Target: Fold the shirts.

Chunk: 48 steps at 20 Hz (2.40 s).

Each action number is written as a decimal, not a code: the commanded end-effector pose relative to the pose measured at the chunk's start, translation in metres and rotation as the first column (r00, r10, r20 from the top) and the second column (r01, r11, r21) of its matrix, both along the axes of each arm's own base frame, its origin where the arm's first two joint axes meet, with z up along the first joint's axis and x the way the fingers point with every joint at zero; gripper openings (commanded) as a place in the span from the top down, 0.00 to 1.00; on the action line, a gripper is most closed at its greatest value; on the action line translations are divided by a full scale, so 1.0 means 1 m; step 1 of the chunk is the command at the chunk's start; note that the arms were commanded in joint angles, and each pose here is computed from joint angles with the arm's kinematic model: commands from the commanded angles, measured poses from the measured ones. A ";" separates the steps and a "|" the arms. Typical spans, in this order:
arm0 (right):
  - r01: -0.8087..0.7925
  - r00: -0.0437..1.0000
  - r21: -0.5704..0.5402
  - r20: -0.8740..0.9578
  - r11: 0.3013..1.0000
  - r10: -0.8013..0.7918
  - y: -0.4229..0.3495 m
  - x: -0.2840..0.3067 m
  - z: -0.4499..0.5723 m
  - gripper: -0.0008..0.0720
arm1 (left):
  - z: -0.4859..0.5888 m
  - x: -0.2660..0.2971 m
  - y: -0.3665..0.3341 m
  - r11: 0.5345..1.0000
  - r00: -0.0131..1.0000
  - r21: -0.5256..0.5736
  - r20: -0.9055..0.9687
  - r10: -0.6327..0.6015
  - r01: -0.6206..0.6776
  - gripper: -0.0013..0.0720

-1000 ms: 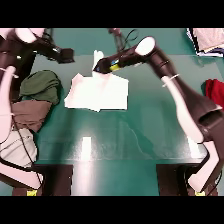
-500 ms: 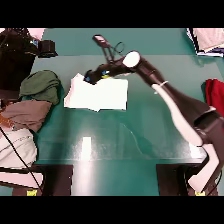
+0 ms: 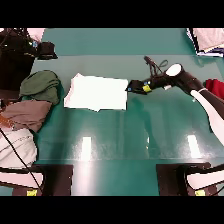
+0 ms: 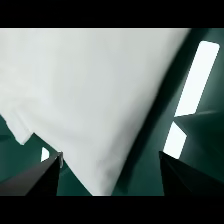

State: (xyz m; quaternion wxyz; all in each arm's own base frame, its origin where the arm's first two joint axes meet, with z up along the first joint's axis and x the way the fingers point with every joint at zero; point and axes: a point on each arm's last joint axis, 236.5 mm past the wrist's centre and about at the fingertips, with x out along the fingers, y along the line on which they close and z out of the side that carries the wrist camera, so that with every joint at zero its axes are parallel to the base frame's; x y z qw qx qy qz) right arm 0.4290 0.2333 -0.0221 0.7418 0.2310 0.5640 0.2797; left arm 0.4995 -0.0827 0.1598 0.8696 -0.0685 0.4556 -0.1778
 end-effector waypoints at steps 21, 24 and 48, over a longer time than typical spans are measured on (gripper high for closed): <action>0.055 0.984 0.130 0.162 0.990 -0.076 0.027 0.043 0.036 0.97 | -0.005 -0.014 -0.014 0.999 0.997 -0.018 -0.055 -0.046 0.045 0.95; 0.179 0.962 0.097 0.193 0.979 -0.195 -0.068 0.038 0.066 0.97 | -0.004 -0.018 -0.047 0.994 0.993 -0.018 -0.040 -0.108 0.108 0.95; 0.881 0.257 0.159 0.631 0.446 -0.732 -0.526 0.043 0.236 0.97 | 0.014 -0.049 -0.186 0.952 0.953 -0.066 0.062 -0.295 0.299 0.95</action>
